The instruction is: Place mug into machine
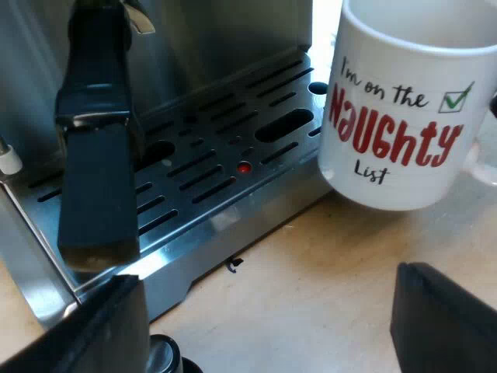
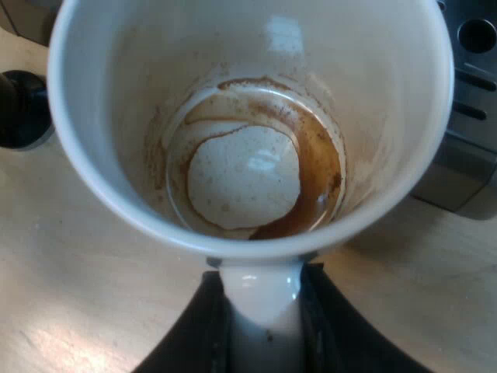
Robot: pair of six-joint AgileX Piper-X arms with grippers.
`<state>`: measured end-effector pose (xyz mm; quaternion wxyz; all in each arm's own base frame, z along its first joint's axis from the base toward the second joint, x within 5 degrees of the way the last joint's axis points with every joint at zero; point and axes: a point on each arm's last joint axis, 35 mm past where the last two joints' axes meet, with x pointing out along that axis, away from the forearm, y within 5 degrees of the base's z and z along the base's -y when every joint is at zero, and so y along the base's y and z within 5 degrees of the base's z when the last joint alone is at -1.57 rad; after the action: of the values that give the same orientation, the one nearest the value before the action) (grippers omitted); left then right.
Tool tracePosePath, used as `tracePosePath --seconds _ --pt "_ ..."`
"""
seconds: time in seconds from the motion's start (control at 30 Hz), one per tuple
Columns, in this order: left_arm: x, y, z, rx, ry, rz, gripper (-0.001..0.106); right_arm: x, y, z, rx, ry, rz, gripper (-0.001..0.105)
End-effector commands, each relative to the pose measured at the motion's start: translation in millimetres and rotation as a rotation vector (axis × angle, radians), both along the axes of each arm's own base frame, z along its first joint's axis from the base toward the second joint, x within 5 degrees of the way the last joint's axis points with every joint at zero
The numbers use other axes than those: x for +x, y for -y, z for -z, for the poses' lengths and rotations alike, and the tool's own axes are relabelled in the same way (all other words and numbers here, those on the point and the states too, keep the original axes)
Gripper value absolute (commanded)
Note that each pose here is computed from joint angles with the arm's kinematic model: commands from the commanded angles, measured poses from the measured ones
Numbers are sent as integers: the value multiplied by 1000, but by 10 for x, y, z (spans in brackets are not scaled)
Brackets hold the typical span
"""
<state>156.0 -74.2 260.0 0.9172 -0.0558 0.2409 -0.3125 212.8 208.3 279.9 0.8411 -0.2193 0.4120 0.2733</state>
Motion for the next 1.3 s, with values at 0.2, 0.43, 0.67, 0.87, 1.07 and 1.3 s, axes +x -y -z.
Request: tracePosePath --seconds 0.2,0.43,0.67,0.87,1.07,1.3 --pt "12 3 -32 -14 23 4 66 100 -113 -135 62 83 -16 0" --pt "12 3 -32 -14 23 5 66 252 -268 -126 58 82 -18 0" --pt "12 3 -32 -14 23 5 66 319 -338 -11 39 68 -22 0" --pt "0 -2 -47 -17 32 5 66 346 -365 -13 59 87 -22 0" --pt "-45 -33 -97 -13 61 -28 66 358 -377 -28 74 101 -20 0" --pt "-66 -42 -93 -9 52 -30 66 375 -395 11 70 96 -20 0"
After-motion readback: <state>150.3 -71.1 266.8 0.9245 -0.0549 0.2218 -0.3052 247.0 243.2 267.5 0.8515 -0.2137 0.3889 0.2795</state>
